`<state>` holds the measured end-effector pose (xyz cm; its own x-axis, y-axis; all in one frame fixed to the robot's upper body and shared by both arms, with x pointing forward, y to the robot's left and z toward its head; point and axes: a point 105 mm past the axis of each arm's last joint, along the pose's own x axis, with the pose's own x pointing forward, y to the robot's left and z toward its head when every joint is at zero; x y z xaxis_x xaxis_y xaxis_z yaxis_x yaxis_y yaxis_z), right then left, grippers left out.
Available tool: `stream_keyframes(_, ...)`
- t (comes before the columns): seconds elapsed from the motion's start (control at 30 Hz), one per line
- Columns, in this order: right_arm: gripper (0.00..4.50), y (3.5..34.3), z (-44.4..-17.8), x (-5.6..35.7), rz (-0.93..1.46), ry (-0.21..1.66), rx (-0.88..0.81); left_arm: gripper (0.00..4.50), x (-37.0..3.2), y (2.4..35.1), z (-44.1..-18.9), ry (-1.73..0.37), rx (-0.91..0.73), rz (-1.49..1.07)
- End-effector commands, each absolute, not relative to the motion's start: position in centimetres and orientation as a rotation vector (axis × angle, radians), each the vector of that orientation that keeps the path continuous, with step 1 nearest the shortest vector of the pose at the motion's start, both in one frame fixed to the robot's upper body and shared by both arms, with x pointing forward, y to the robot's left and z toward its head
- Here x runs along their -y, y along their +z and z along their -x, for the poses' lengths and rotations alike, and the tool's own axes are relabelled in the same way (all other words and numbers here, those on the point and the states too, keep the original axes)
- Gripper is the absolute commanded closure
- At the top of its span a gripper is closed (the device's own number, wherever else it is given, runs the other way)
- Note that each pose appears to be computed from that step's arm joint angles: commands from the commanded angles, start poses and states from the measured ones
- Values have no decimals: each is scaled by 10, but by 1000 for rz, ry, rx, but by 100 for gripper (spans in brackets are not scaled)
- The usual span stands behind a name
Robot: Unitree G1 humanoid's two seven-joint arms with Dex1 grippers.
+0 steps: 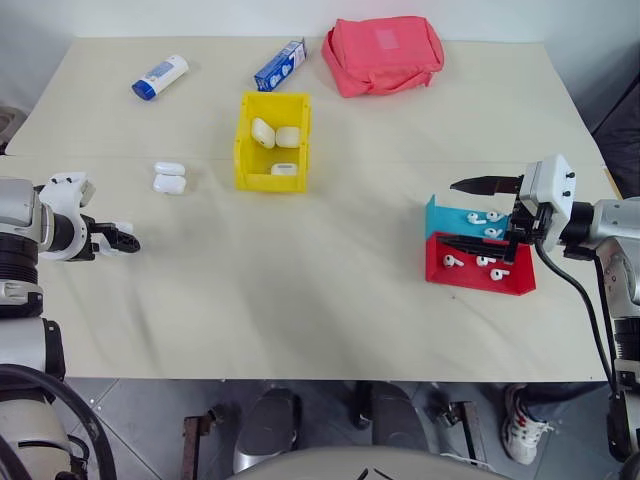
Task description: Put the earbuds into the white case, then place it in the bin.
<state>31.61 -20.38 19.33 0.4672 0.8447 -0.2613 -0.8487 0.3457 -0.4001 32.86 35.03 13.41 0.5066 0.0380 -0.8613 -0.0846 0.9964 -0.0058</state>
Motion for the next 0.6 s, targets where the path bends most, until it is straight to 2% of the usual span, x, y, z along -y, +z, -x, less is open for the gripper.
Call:
stream_keyframes(0.03,0,208,-316,208,559,1071,26,84,-349,123,-320,81,-1100,50)
stream_keyframes(0.13,0,209,-317,209,561,1067,26,167,-349,123,-320,84,-1101,52)
stream_keyframes(0.27,0,212,-317,210,569,1058,31,170,-343,135,-326,28,-1045,-1)
stream_keyframes(0.3,0,215,-316,212,573,1052,34,170,-328,151,-340,-90,-915,-70)
stream_keyframes(0.37,0,218,-315,213,578,1046,37,170,-309,171,-350,-222,-758,-154)
stream_keyframes(0.43,0,220,-313,214,583,1040,37,170,-283,188,-351,-397,-611,-258)
stream_keyframes(0.5,0,222,-310,217,596,1022,39,170,-237,219,-350,-643,-318,-302)
stream_keyframes(0.6,0,225,-304,219,606,1005,37,170,-210,239,-350,-773,-103,-343)
